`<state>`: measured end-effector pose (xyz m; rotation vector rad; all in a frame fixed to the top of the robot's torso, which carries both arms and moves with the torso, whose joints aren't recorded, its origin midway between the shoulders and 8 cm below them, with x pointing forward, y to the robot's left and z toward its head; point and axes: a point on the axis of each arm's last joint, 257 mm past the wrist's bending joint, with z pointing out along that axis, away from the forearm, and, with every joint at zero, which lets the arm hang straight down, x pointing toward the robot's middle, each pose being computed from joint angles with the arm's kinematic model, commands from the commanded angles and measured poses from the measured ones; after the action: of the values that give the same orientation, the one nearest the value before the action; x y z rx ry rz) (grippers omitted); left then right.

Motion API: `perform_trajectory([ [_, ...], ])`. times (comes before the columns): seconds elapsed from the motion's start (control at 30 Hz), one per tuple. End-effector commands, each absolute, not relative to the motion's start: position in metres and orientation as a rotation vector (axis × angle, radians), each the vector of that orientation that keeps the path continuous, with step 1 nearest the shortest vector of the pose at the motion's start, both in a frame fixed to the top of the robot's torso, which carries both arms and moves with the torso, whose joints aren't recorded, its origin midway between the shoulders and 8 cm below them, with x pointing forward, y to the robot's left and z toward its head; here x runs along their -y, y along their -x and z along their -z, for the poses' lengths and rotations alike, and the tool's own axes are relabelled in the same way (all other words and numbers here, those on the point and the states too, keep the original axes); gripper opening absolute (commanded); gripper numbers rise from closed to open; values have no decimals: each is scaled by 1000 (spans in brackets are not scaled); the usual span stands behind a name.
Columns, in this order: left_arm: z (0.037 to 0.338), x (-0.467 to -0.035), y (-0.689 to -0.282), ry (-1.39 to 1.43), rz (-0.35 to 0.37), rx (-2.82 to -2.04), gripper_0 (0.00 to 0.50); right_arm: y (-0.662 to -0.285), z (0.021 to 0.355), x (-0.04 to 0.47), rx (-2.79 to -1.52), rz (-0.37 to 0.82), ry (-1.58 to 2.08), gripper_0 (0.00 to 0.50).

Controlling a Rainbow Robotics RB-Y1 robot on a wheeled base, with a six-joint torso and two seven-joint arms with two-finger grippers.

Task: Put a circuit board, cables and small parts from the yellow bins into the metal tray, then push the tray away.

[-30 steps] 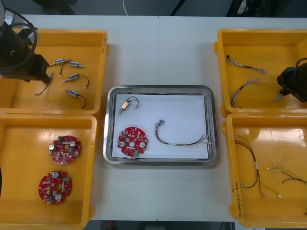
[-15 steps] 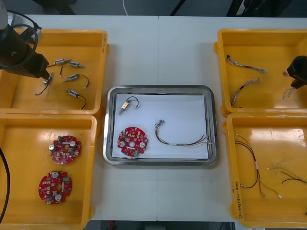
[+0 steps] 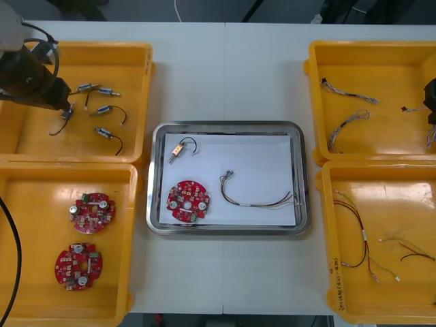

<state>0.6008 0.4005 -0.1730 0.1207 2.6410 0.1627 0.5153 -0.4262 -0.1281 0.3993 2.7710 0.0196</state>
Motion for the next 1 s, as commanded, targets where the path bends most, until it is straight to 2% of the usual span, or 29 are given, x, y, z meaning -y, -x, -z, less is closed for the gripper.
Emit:
perform_trajectory([
  [0.03, 148, -392, -622, -273, -233, -2568, 500, -531, 55, 432, -2607, 52, -301, 0],
  [0.2, 156, -385, -625, -287, -239, -2570, 500, -537, 26, 415, -2523, 71, -189, 0],
  [0.43, 163, -374, -625, -299, -226, -2580, 500, -536, 7, 381, -2445, 47, -28, 0],
  [0.9, 180, -372, -628, -293, -223, -2583, 500, -508, 15, 283, -2363, 66, 440, 0],
  [1.0, 183, -372, -628, -289, -219, -2585, 500, -500, 15, 260, -2334, 99, 564, 0],
])
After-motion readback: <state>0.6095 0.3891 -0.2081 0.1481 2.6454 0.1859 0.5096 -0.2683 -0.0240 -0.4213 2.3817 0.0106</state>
